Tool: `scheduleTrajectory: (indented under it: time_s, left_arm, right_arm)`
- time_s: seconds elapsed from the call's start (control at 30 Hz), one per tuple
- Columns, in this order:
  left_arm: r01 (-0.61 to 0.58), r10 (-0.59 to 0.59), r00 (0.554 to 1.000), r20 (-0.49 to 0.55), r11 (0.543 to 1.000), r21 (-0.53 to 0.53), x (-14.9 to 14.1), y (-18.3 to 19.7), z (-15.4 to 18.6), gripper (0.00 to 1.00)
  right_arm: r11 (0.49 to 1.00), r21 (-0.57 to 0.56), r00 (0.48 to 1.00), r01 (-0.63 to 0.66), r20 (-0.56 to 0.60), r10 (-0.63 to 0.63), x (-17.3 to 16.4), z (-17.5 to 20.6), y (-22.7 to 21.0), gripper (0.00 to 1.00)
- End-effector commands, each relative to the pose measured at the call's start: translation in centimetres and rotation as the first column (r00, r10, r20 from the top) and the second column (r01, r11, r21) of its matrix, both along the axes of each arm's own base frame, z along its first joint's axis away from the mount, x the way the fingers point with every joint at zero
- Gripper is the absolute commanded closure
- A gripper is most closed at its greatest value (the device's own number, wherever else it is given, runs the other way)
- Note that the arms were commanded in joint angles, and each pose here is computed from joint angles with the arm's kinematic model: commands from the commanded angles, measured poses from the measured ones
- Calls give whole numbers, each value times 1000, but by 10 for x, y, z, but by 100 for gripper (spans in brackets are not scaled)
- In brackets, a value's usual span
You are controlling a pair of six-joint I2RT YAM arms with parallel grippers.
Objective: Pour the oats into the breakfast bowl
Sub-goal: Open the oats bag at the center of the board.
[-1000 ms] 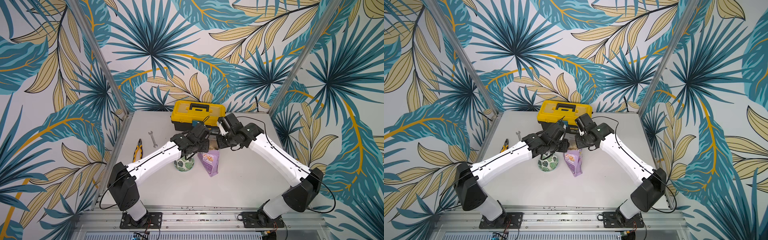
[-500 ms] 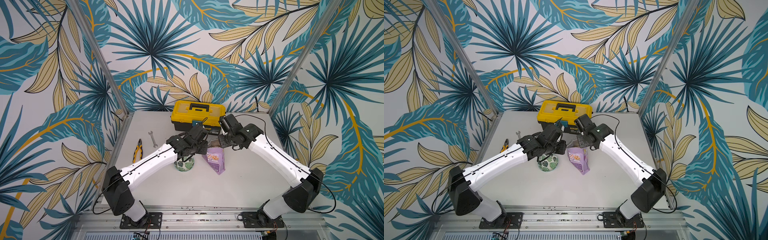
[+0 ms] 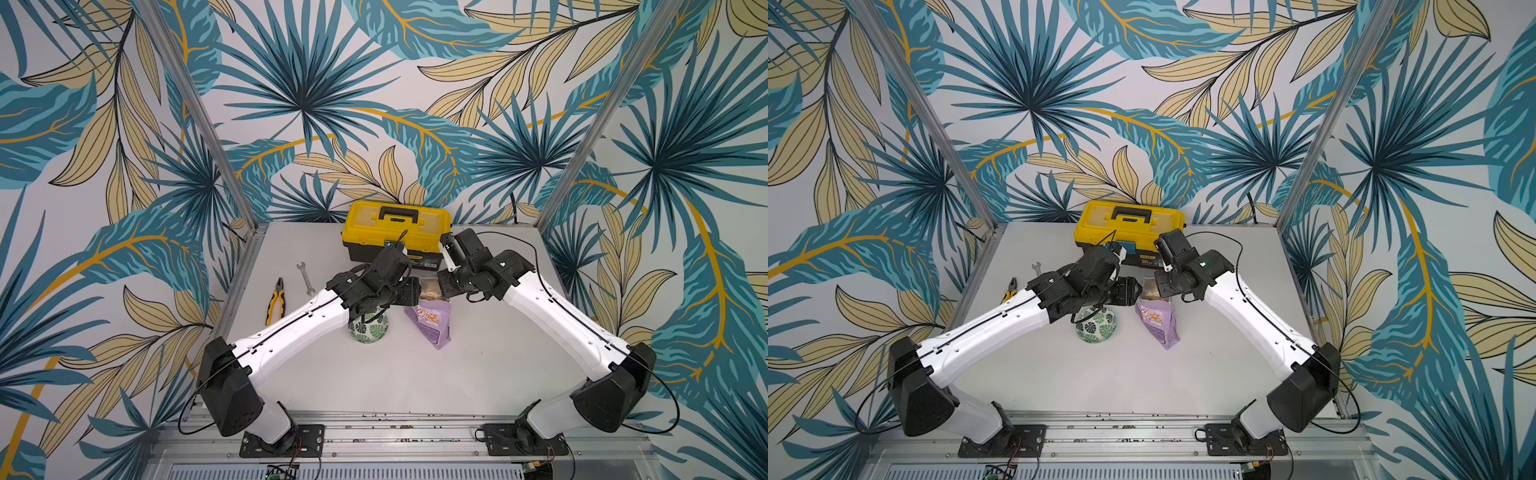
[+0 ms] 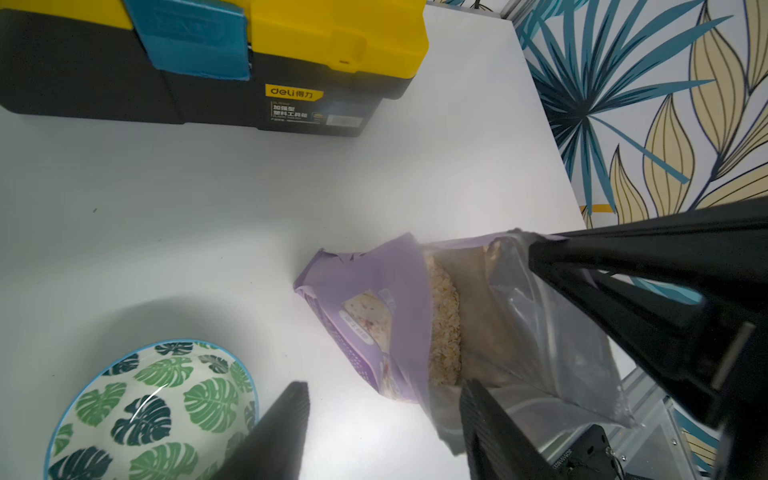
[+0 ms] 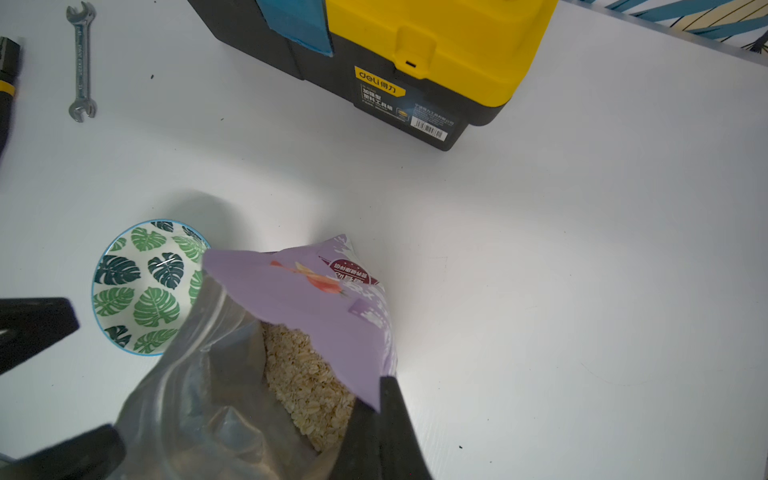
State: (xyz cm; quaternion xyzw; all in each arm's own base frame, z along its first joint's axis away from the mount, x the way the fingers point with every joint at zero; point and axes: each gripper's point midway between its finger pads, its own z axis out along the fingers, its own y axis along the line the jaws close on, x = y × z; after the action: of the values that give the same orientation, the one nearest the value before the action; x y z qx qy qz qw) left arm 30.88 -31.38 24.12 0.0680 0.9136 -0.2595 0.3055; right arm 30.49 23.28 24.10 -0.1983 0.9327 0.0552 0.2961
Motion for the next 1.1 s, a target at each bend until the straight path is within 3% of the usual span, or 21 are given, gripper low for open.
scheduleTrajectory:
  time_s: [0.0, 0.2, 0.43, 0.63, 0.73, 0.87, 0.93, 1.07]
  left_arm:
    - [29, -29, 1000, -5, 999, -38, 8, -17, 0, 36]
    - [15, -15, 1000, -6, 999, 50, 23, -19, -21, 43]
    - [-1, 2, 1000, -8, 992, 126, 21, -4, -29, 80]
    - [6, -4, 1000, -19, 990, 142, 11, 5, -29, 97]
    - [4, -1, 1000, -21, 989, 148, 8, 8, -30, 100]
    - [3, -1, 1000, -10, 993, 116, 5, 8, -22, 100]
    - [7, -6, 1000, -9, 995, 104, 4, 7, -17, 100]
    - [26, -23, 999, -25, 994, 104, -3, 5, -14, 100]
  right_arm:
    - [997, 81, 999, -10, 50, 6, 2, 17, 7, 100]
    - [995, 96, 999, -15, 47, 10, 1, 15, 9, 100]
    - [999, -12, 995, 39, 89, -38, 8, 9, -12, 100]
    - [989, -106, 985, 105, 146, -89, 20, 11, -28, 100]
    - [999, -20, 991, 32, 127, -29, 15, 15, -10, 99]
    - [977, 182, 990, -112, 102, 95, 0, 27, 17, 87]
    - [964, 222, 987, -145, 106, 124, -6, 30, 19, 82]
    - [935, 302, 976, -187, 164, 142, -13, 50, 13, 53]
